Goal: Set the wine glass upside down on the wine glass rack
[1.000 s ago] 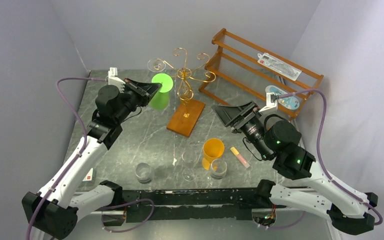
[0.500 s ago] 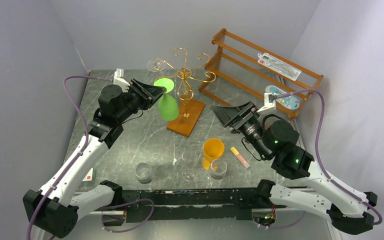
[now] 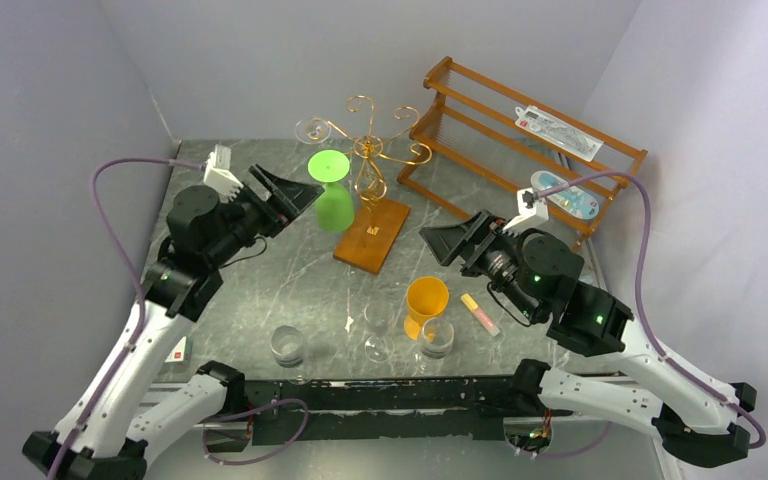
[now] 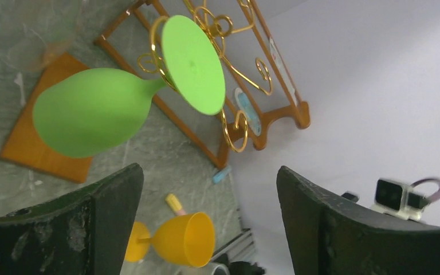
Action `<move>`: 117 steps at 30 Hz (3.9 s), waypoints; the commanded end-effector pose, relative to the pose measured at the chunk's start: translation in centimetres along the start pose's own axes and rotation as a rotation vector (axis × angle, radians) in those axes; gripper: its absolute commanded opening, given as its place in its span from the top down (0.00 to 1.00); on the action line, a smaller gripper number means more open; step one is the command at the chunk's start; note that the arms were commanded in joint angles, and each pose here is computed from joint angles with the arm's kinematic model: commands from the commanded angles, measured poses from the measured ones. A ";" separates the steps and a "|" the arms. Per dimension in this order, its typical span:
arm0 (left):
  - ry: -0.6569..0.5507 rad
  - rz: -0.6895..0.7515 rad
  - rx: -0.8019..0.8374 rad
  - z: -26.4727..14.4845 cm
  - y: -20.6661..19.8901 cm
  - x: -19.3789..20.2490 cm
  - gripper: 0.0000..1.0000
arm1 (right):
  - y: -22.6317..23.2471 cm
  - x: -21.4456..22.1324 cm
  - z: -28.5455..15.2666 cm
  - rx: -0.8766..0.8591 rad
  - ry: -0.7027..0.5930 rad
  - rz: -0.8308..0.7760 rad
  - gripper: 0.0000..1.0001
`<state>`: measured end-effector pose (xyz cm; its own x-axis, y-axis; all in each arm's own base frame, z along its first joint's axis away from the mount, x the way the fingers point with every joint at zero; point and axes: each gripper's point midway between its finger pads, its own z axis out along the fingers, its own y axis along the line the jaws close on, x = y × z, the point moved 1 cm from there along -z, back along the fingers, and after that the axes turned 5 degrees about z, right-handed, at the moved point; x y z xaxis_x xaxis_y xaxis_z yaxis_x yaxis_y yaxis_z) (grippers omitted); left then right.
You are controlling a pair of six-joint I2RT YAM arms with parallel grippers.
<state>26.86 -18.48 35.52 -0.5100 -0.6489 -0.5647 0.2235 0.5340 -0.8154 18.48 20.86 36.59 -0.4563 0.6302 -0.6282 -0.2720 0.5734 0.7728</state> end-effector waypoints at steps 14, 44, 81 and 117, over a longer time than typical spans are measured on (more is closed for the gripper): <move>0.092 0.543 0.119 -6.4 -0.1 2.1 0.14 | -11.9 6.7 -1.0 0.527 0.357 -0.396 0.26; 0.174 0.501 0.280 -4.4 -2.5 3.4 0.18 | -15.1 7.0 2.8 0.645 0.245 -0.548 1.00; 0.213 -0.400 0.214 -0.7 -3.2 10.1 0.44 | 1.4 2.8 2.1 -0.346 -0.095 -0.290 1.00; 0.073 -0.583 0.015 0.7 1.0 9.1 0.87 | 3.4 8.0 1.9 -0.721 -0.071 -0.585 1.00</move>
<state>22.20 -24.54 29.37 -0.6408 -0.7676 0.0155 -0.1194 0.0797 -0.9896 19.32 27.18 32.13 -0.0202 0.3505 -0.9363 -0.7978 0.5588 0.2264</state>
